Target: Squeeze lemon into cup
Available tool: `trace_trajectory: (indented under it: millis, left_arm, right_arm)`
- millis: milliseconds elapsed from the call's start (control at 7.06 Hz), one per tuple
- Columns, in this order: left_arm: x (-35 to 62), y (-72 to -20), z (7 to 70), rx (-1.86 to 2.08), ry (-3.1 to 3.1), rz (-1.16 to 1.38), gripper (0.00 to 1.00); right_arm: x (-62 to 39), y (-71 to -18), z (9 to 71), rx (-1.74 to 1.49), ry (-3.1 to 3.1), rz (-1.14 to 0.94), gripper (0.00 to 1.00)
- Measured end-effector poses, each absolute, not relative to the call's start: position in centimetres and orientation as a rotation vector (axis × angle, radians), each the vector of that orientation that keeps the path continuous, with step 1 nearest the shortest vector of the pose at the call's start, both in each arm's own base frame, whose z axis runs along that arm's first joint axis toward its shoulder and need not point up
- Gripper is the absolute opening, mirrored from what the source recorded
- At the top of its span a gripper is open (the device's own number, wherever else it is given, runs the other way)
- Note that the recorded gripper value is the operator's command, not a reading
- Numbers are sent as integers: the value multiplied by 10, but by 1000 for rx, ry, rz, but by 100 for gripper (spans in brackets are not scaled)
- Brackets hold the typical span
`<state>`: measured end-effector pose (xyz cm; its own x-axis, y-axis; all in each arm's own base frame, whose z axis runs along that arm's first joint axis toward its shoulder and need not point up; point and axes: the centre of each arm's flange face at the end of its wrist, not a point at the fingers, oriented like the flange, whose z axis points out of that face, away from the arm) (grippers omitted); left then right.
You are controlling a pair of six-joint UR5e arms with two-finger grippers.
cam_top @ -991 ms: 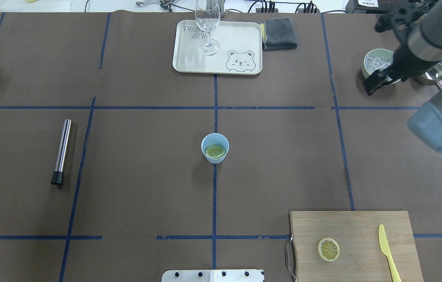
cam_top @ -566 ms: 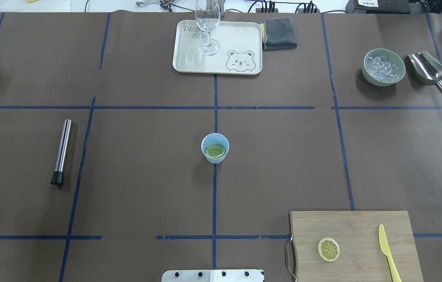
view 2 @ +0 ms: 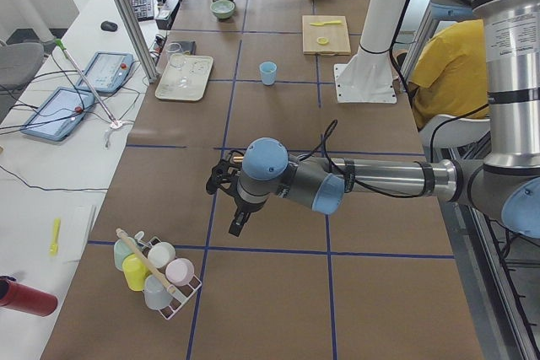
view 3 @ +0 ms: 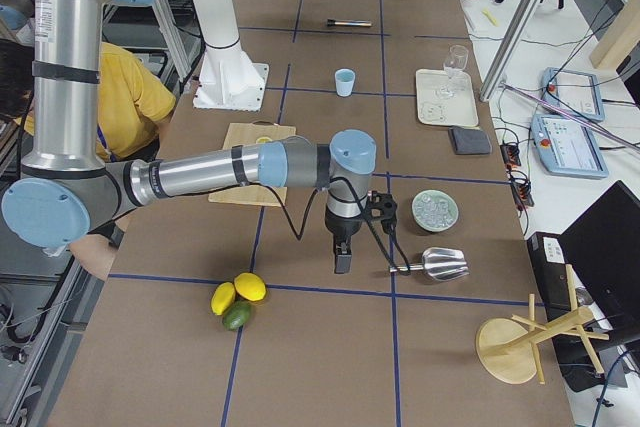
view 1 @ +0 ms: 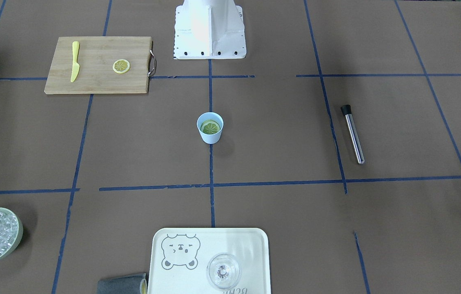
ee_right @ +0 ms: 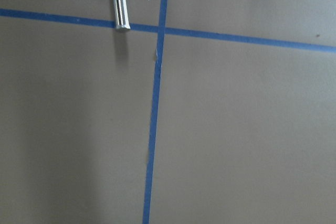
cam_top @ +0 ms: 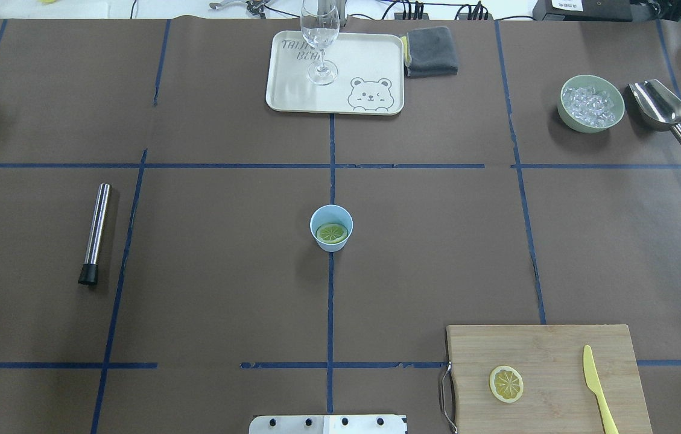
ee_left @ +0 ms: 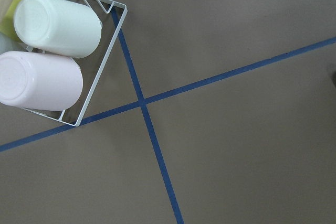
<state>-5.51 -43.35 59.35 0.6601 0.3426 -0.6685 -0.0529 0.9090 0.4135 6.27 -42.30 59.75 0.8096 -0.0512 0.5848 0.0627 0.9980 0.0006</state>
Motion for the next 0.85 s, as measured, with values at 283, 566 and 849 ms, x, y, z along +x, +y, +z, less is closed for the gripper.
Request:
trace_trajectory:
  millis: [283,566,849]
  left_arm:
    - [-24,-453,579,356,838,251,100]
    - [22,-473,553,309,877,230,100]
    - [70,-489,524,260,920,207,100]
  right_arm:
    - [84,-392,620,-39,-672,-33,100]
    - [91,-376,631,-41,-683,-50,100]
    - [91,-363,640,-13,-697,-70,100]
